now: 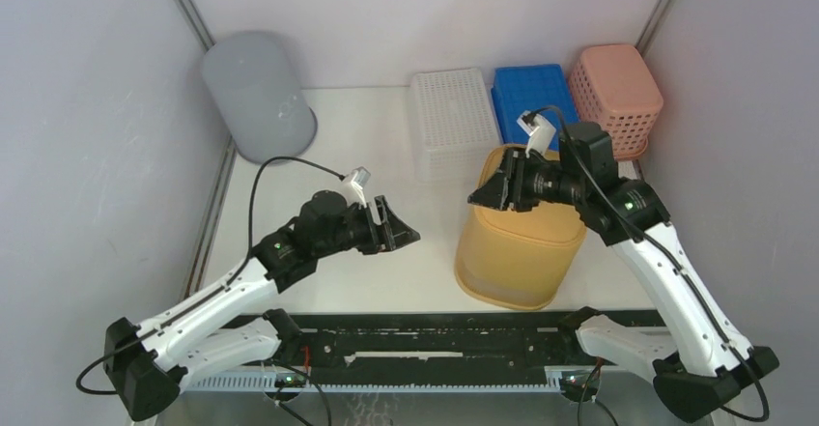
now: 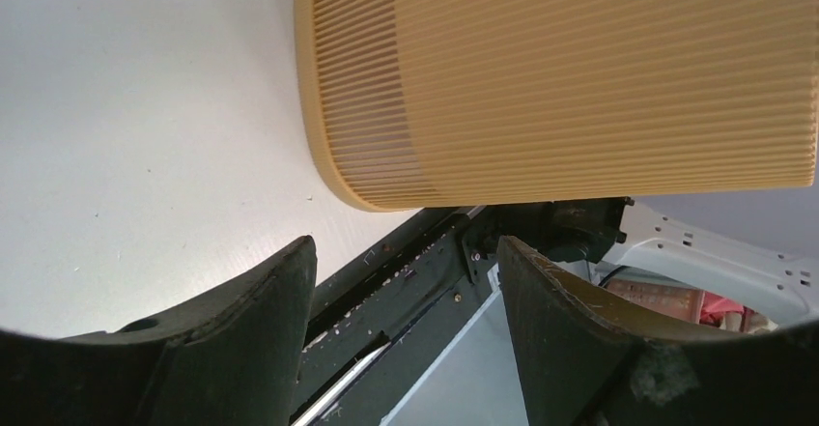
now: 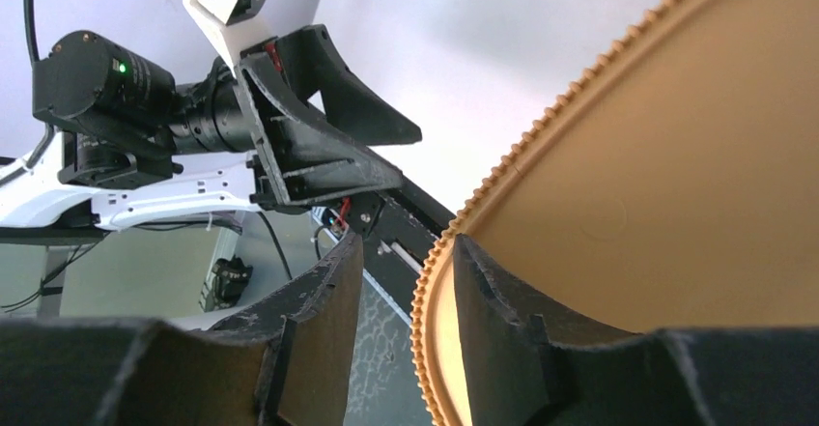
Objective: Turn the large container upside down
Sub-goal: Move the container to the center of the board.
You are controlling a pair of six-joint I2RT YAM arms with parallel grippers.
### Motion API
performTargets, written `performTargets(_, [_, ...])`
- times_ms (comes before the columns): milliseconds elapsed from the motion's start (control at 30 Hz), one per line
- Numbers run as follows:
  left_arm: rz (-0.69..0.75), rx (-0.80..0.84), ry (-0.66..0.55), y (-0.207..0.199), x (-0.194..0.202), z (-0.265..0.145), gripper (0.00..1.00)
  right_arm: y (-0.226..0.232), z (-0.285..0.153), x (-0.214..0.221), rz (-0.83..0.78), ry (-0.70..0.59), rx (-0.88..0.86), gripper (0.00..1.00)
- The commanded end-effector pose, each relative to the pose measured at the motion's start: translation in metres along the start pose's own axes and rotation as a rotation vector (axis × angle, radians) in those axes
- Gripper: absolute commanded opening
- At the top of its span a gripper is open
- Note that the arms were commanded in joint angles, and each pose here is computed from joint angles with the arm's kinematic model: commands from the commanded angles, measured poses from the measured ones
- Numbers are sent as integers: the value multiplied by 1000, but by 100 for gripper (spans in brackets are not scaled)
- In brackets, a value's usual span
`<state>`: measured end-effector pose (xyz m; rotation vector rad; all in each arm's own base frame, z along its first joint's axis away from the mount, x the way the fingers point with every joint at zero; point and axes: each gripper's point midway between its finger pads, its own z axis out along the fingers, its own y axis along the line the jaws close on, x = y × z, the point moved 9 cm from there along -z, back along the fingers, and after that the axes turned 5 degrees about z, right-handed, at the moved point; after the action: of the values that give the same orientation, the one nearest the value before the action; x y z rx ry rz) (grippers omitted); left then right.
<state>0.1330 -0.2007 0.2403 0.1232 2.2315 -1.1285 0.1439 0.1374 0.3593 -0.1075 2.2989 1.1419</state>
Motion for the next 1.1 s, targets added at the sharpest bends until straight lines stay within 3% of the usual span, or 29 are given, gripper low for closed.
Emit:
performTargets(0, [50,38,-98,-19,-22,-21,74,7,23,-12,-7,-21,-46,48])
performTargets(633, [72,-56,-201,-15,-33,-70,74,51,101,-44,-79,71,-184,49])
performTargets(1067, [57,-40,-186,-19,-34,-68,74,43,64,-43,-110,-7,-171,49])
